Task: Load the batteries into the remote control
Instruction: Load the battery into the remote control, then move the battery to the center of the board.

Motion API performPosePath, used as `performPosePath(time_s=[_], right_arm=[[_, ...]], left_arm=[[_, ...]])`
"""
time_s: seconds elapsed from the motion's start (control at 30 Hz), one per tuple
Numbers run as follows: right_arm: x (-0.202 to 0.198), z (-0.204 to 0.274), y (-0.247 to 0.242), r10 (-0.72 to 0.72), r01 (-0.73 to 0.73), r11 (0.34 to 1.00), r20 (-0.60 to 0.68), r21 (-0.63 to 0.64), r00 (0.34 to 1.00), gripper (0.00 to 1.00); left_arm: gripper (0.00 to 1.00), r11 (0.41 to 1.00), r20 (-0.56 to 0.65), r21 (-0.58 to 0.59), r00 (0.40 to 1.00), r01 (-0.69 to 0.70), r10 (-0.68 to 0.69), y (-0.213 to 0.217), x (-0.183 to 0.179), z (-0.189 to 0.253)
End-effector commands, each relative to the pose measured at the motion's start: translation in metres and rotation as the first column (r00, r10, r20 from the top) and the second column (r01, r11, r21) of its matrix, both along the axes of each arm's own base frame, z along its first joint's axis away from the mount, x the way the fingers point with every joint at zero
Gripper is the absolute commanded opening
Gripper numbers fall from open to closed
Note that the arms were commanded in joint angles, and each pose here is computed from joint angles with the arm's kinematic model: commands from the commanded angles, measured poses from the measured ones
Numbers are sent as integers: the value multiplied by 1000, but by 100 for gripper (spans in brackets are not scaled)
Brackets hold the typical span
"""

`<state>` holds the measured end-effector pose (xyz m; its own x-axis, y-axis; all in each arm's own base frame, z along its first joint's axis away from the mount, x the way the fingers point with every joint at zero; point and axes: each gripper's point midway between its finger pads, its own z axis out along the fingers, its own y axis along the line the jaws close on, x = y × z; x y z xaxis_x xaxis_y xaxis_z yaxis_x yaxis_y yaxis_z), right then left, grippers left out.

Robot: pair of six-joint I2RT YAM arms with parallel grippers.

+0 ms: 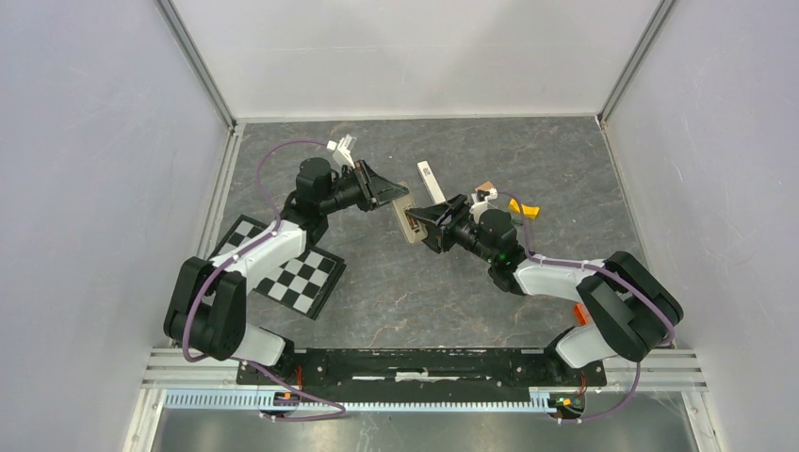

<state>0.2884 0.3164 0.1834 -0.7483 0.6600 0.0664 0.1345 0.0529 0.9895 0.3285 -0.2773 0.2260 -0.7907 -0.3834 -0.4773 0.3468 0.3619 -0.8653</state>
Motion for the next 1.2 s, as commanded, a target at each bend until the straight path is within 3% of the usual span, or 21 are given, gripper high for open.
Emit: performPosePath(time_s=[0.0,0.23,0.3,0.4,0.47,0.6,0.67,0.73,0.77,0.8,0.87,0.93,1.0,1.07,1.17], right_arm=[[2,32,1,-4,-3,996,88,88,996,55],[1,30,0,-6,-2,996,93,85,996,49],[2,33,-2,-10,0,996,118,84,993,58],[3,37,-6,-7,-3,999,185,53,983,83],[4,41,-12,0,-6,1000,260,19,966,91],[7,23,-28,55,8,984,340,-179,939,95],[12,4,-47,68,56,943,356,-327,932,95],[21,-18,-75,73,130,854,364,-504,928,93],[28,-29,-92,72,170,778,354,-605,932,92],[37,-32,-109,86,213,686,368,-696,926,91],[49,-49,-156,75,270,428,332,-862,940,89],[53,-59,-194,77,276,199,296,-940,952,85],[57,-67,-221,117,260,43,263,-965,958,80],[58,-75,-238,141,225,-53,216,-973,966,74],[60,-85,-252,147,180,-116,163,-977,976,63]], left_arm=[[2,999,57,14,998,37,-38,-2,-8,7],[2,999,42,13,999,30,-31,-1,-7,9],[2,999,42,17,999,28,-28,-1,-7,9],[2,999,47,30,999,18,-20,2,-5,7],[2,999,51,36,999,11,-13,5,-3,6],[2,998,50,48,998,-30,28,22,6,4],[2,997,48,54,998,-53,51,31,10,2],[2,996,52,64,997,-67,64,38,13,2],[2,995,50,73,996,-73,69,41,14,1],[2,994,50,81,996,-77,73,42,15,0],[2,992,51,89,995,-85,81,44,14,-1],[2,992,45,90,995,-87,83,44,13,-3],[2,992,38,92,996,-87,84,44,12,-5],[2,992,33,94,996,-85,82,45,11,-7],[2,992,29,96,996,-84,82,45,10,-8]])
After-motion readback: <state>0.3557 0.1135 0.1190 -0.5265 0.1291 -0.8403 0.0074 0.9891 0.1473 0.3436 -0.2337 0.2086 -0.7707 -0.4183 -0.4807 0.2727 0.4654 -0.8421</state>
